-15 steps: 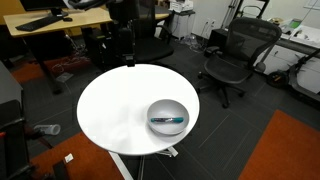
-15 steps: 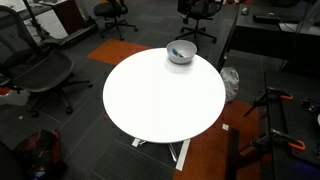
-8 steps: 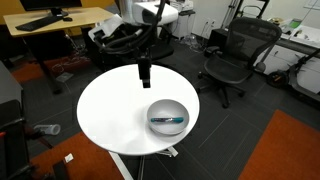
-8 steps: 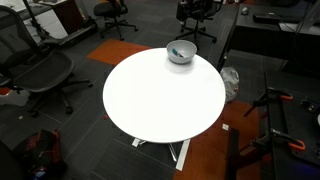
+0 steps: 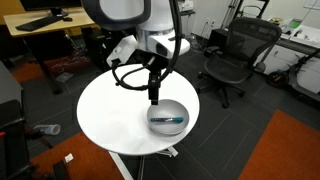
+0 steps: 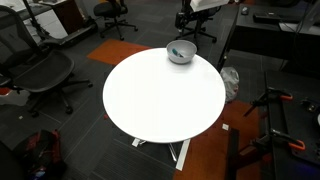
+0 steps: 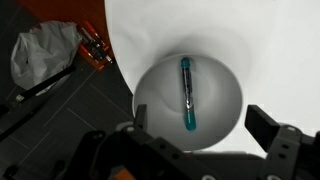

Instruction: Remove the green marker from the bowl and put it on the table

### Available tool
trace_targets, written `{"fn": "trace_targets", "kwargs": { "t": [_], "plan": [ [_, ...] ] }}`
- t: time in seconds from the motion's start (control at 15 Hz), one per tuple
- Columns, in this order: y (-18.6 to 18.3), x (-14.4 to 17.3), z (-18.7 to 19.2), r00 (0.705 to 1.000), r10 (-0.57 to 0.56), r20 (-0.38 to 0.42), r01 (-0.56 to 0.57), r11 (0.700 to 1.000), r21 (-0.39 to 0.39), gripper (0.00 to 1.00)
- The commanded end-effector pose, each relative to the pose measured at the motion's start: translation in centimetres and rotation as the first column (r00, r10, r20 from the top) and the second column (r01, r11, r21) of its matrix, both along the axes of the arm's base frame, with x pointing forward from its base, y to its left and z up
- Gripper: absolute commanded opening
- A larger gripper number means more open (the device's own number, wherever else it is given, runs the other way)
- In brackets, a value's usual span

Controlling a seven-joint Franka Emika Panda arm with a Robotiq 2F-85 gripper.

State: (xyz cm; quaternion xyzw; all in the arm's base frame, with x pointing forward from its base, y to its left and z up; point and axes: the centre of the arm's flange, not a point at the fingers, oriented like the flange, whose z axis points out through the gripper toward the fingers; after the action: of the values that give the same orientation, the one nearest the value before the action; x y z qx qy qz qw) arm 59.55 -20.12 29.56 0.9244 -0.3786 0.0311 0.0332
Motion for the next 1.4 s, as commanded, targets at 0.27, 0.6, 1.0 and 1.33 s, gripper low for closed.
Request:
{"fn": "trace_targets", "kwargs": {
  "t": [0.27, 0.6, 1.0, 1.33],
  "plan": [
    [-3.1, 2.5, -3.7, 1.0, -0.022, 0.02, 0.022, 1.0, -0.005, 1.0],
    [-4.4, 3.5, -6.2, 0.999, -0.049, 0.018, 0.049, 0.999, 0.004, 1.0],
    [-5.0, 4.2, -8.7, 1.0, -0.018, -0.004, 0.018, 1.0, 0.008, 1.0],
    [-4.5, 4.4, -10.4, 0.999, 0.038, -0.027, -0.038, 0.999, 0.016, 1.0]
  ]
}}
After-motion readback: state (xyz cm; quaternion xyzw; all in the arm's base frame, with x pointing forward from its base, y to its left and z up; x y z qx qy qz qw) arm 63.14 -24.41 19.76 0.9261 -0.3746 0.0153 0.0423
